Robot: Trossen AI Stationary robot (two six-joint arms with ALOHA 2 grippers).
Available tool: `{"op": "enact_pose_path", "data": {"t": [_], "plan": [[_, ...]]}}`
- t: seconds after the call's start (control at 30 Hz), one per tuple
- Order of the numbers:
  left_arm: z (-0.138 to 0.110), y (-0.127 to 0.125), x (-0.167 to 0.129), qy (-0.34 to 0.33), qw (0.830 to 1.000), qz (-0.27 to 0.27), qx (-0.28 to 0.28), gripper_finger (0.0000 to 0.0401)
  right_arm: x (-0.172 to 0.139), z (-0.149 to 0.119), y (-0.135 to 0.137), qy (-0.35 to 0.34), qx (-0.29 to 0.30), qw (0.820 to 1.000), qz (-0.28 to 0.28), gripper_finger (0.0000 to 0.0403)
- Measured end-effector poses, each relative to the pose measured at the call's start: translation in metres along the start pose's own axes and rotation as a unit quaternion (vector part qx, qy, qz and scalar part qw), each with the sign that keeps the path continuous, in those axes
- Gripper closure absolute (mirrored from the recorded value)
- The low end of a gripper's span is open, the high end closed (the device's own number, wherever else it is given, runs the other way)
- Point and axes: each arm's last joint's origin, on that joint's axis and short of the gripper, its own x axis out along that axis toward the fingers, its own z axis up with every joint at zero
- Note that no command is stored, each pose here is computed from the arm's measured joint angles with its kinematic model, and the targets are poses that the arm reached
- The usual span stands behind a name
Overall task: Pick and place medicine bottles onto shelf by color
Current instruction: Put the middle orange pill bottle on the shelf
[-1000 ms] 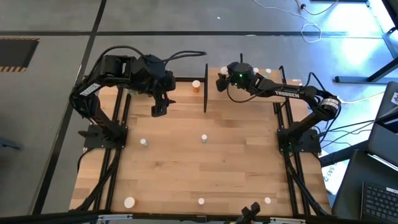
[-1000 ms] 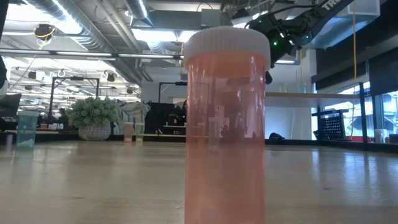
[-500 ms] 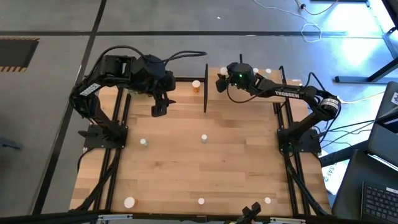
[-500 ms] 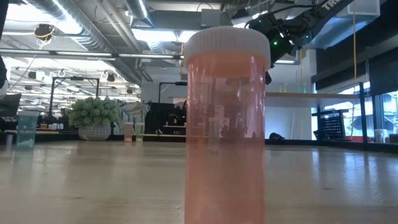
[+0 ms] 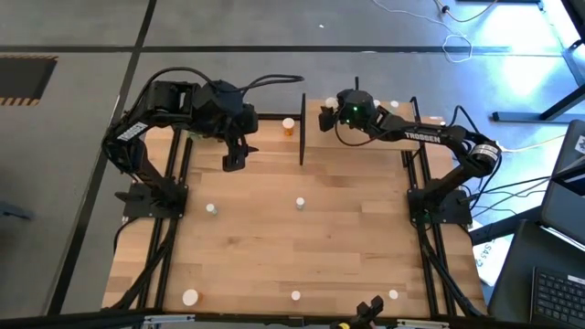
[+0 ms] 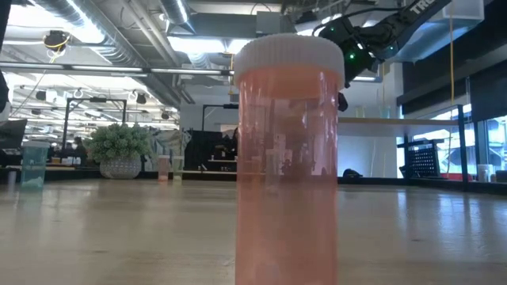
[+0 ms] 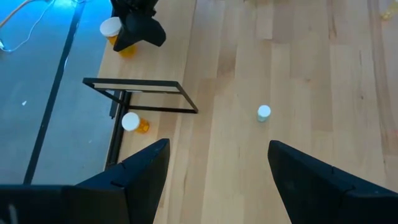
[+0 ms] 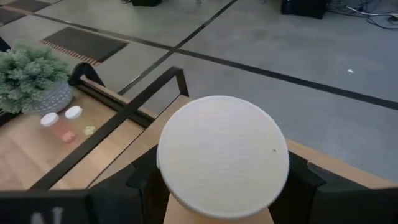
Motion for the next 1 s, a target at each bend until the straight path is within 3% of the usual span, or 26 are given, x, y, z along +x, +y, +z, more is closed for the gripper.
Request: {"op": "enact_pose_path", "data": {"t": [0.8, 1.0], "plan": [[0.0, 0.0, 0.0, 0.0, 1.0, 0.0, 0.019, 0.0133, 0.0001, 0.0004, -0.0003, 0.0, -0.01, 1.0, 0.006, 0.0202], [-0.0001, 0.0, -0.0001, 0.0, 1.0, 0.0, 0.018, 0.0133, 0.0002, 0.0, -0.0006, 0.006, 0.003, 1.0, 0.014, 0.0187]]}}
